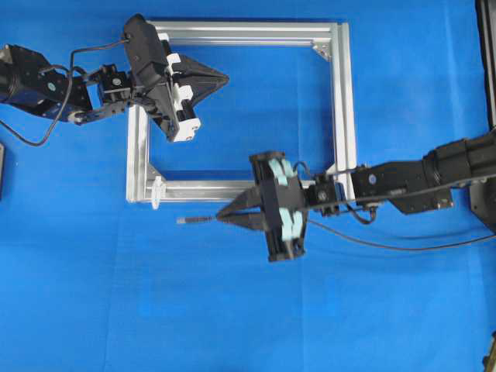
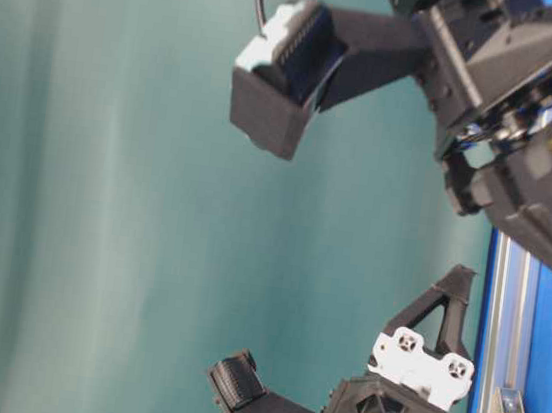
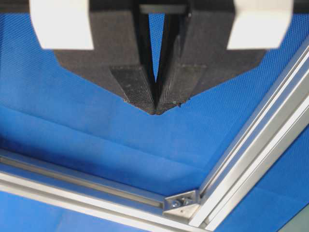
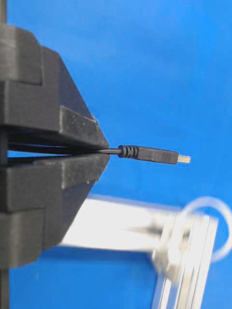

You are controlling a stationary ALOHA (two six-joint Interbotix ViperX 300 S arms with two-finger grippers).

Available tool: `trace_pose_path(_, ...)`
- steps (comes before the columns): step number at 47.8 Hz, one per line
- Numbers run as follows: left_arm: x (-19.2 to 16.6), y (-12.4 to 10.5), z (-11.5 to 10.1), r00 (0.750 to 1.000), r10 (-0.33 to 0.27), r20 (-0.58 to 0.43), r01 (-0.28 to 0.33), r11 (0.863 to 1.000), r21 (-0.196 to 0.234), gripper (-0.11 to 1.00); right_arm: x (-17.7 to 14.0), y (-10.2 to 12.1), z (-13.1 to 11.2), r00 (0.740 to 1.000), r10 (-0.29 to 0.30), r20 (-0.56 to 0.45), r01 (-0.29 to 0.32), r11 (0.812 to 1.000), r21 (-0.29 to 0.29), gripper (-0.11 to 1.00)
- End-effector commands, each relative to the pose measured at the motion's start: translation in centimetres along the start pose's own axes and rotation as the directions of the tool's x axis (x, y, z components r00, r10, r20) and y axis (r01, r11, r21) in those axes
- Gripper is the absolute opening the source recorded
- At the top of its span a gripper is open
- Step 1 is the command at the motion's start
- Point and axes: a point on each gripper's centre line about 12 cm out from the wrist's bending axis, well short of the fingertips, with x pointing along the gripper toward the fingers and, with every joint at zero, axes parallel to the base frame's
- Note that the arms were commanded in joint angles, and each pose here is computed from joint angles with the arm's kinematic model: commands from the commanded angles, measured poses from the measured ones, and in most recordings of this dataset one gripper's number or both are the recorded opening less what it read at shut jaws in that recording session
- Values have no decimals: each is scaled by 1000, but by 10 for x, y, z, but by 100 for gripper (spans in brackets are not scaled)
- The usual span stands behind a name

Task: Insert the wire through the string loop located on the left side.
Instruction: 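Carry the cable plug up to the white zip-tie loop on the frame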

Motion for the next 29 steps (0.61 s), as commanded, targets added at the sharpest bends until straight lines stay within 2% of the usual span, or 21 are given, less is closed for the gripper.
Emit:
trace_pose_path(1, -3, -2, 15, 999, -8, 44, 8, 1000, 0, 0, -4, -11, 20, 998, -22, 60, 22, 1000, 8, 0)
trace_pose_path(11, -3, -3, 15, 999, -9, 44, 9, 1000, 0, 0, -6, -30, 22, 996, -66, 62, 64, 998, 21, 0)
trace_pose_path(29, -3, -3, 14, 999, -11, 42, 11, 1000, 1, 0, -5, -31, 22, 996, -67, 59, 66, 998, 19, 0)
